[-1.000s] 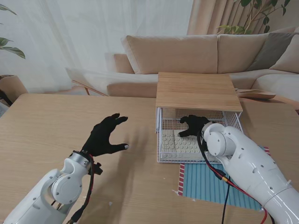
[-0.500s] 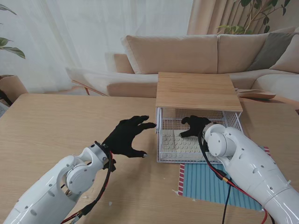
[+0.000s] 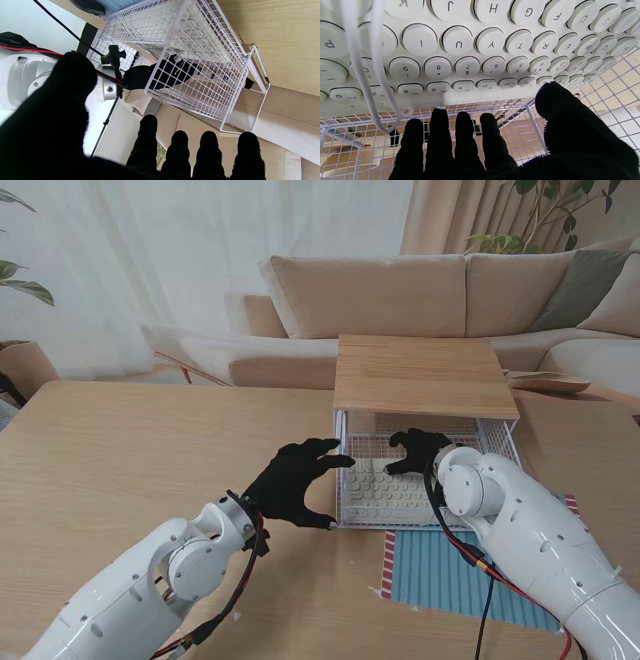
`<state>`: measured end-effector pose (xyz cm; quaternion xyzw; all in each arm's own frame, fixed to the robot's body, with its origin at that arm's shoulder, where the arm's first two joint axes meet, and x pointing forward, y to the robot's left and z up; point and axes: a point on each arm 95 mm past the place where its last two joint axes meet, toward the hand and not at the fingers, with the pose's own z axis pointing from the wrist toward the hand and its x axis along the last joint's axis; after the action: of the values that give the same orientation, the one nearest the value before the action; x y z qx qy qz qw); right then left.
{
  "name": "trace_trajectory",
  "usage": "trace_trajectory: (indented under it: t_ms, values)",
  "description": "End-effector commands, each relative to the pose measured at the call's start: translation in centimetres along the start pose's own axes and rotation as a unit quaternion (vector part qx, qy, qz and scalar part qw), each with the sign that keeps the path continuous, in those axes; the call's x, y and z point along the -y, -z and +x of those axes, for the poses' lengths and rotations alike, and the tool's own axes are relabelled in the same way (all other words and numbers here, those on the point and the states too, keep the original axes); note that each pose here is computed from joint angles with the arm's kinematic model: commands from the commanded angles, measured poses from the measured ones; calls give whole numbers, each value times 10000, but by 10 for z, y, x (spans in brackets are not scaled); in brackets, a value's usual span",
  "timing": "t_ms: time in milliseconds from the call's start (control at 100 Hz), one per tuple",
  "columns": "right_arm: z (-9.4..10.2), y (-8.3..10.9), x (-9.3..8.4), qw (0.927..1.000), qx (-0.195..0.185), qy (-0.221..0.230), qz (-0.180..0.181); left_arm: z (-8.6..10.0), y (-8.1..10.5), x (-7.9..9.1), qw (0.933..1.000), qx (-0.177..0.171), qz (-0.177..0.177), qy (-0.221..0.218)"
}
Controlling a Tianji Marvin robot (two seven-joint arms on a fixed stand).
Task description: Unroll the mouse pad and set up the keyboard and mouse from the tabletop organizer
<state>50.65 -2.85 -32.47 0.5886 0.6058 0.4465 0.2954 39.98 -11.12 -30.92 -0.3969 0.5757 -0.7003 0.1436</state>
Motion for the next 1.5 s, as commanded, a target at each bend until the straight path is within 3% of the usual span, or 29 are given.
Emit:
trace_trajectory:
  t_ms: [0,250,530,1490]
  values:
    - [4,0,6,9999,-22,-42,89,5,-8,-3,10000,-40,-58,19]
    - [4,-1,6,10000,-41,-18,62,6,-24,-13,9997,88,161,-138]
    - [5,-1,6,10000,-35,-36,39,2,-37,-18,9996,210,108,-178]
    - [9,-3,3,9996,-53,-165,225,-4,-43,-27,9984,446,-102,-330]
